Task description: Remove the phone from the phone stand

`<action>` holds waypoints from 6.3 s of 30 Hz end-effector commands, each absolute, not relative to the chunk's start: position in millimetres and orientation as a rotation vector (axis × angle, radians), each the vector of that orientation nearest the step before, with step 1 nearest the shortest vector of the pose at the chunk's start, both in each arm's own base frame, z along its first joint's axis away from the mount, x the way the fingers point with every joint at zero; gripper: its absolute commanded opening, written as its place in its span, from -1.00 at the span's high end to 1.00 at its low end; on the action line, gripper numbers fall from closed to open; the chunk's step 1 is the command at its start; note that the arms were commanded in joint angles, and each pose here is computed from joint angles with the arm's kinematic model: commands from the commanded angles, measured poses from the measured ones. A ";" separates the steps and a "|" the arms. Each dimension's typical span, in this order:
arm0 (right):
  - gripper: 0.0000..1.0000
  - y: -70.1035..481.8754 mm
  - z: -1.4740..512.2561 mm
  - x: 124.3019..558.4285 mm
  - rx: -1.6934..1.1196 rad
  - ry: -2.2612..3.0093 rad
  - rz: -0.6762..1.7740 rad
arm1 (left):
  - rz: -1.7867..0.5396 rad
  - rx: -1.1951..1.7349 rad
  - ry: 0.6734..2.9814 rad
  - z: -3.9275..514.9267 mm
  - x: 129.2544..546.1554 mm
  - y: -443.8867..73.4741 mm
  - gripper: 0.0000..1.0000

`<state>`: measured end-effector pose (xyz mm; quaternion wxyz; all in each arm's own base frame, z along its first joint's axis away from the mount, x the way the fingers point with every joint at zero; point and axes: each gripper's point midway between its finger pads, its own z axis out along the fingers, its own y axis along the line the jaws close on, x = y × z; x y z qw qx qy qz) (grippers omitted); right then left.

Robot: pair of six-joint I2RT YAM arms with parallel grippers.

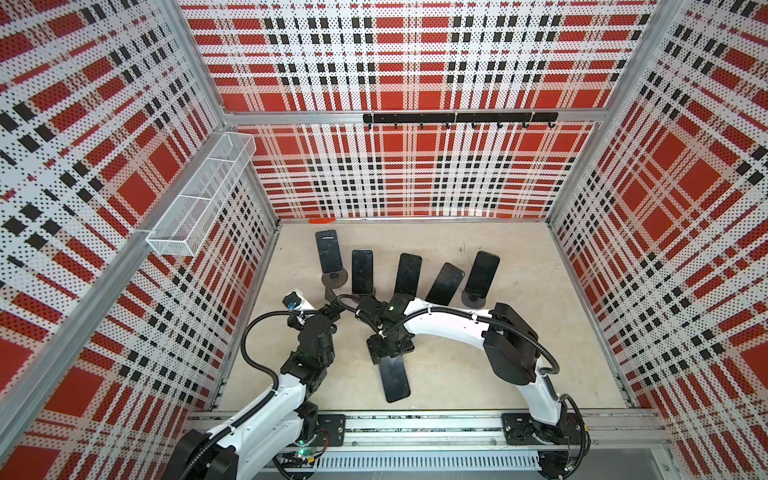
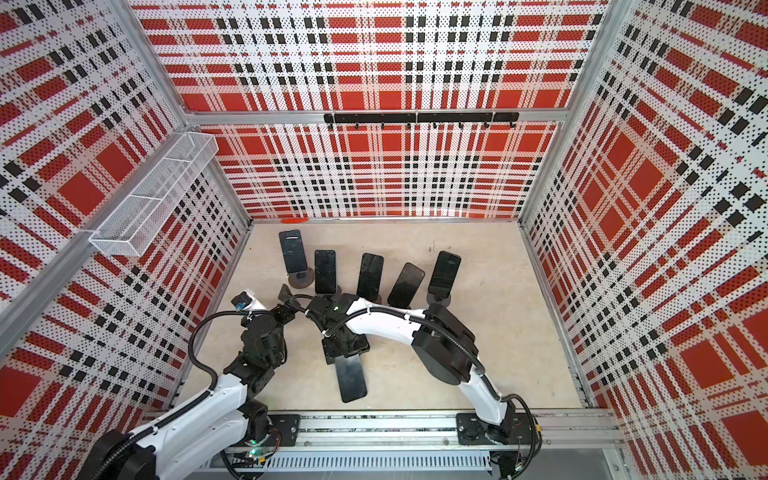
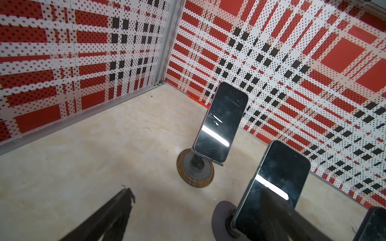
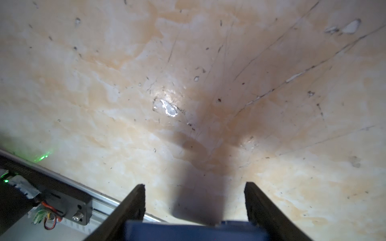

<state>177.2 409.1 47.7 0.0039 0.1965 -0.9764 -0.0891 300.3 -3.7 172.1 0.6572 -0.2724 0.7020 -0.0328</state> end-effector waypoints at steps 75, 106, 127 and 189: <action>-0.59 383.6 -23.4 154.1 -0.005 -3.068 -0.010 | -0.157 -0.617 1.503 182.7 287.8 -1.2 -0.96; -0.83 283.6 196.2 260.7 -0.344 -3.828 0.192 | -0.141 -0.438 1.551 196.8 292.9 -50.6 -0.96; -0.88 86.5 197.6 255.9 -0.952 -3.715 0.170 | -0.166 -0.056 1.643 203.0 288.0 -174.7 -0.96; -0.31 100.2 74.8 269.1 -0.583 -3.490 0.060 | -0.159 -0.091 1.570 208.4 278.1 -158.4 -0.96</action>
